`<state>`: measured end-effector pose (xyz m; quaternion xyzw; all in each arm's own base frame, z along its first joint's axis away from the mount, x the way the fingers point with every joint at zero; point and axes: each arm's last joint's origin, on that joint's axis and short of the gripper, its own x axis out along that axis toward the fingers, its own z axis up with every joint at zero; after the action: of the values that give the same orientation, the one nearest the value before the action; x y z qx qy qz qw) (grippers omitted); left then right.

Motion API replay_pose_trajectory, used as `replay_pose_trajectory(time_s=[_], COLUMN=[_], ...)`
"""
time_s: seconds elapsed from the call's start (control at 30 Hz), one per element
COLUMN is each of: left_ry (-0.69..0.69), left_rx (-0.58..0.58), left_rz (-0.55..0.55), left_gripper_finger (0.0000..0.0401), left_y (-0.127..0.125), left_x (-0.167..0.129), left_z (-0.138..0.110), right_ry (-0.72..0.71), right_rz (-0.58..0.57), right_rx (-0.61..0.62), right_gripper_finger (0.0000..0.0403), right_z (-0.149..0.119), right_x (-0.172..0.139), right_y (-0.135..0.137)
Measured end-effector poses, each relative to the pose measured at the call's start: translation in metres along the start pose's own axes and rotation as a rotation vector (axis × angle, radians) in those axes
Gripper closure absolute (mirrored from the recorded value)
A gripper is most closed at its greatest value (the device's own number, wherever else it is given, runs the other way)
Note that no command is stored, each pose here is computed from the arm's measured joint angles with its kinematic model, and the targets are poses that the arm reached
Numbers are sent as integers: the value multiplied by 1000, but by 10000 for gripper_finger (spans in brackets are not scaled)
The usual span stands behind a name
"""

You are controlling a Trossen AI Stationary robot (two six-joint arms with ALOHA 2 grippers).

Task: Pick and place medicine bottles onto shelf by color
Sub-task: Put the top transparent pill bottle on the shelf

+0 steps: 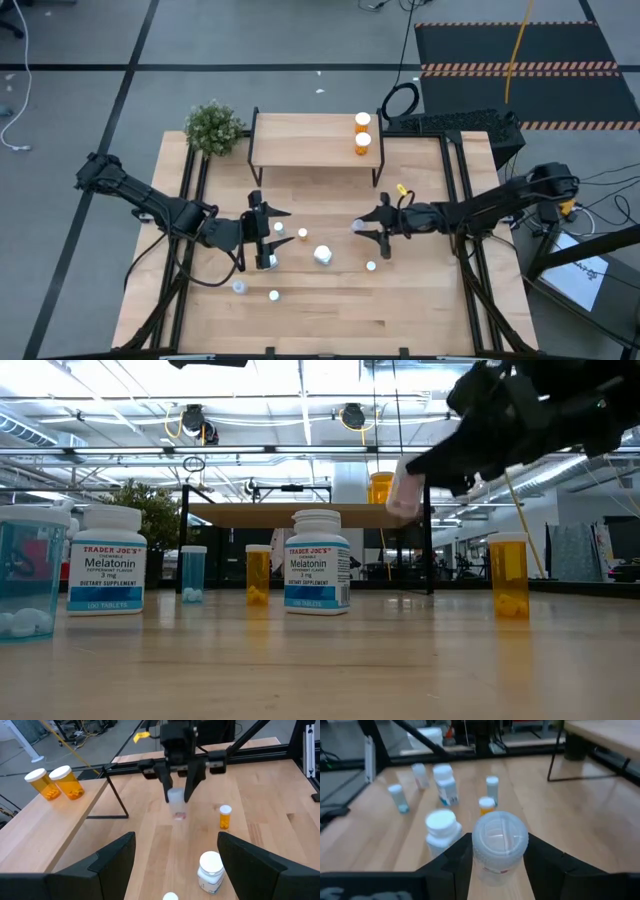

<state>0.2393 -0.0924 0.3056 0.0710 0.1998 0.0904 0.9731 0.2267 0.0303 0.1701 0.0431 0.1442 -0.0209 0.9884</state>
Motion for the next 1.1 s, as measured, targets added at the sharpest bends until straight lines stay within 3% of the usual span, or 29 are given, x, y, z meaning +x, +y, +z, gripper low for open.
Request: replay_pose_trajectory(time_s=[0.7, 1.1], left_ry=[-1, 2], left_rx=[-26, -113], left_rz=[0, 0], left_gripper_finger=[119, 119], left_y=[0, 0], left_x=[0, 0], left_z=[0, 0], right_ry=[-140, -263], right_rz=[28, 47], right_rx=[32, 76], right_gripper_finger=[255, 252], right_z=[27, 44], right_x=[-25, -40], right_y=[1, 1])
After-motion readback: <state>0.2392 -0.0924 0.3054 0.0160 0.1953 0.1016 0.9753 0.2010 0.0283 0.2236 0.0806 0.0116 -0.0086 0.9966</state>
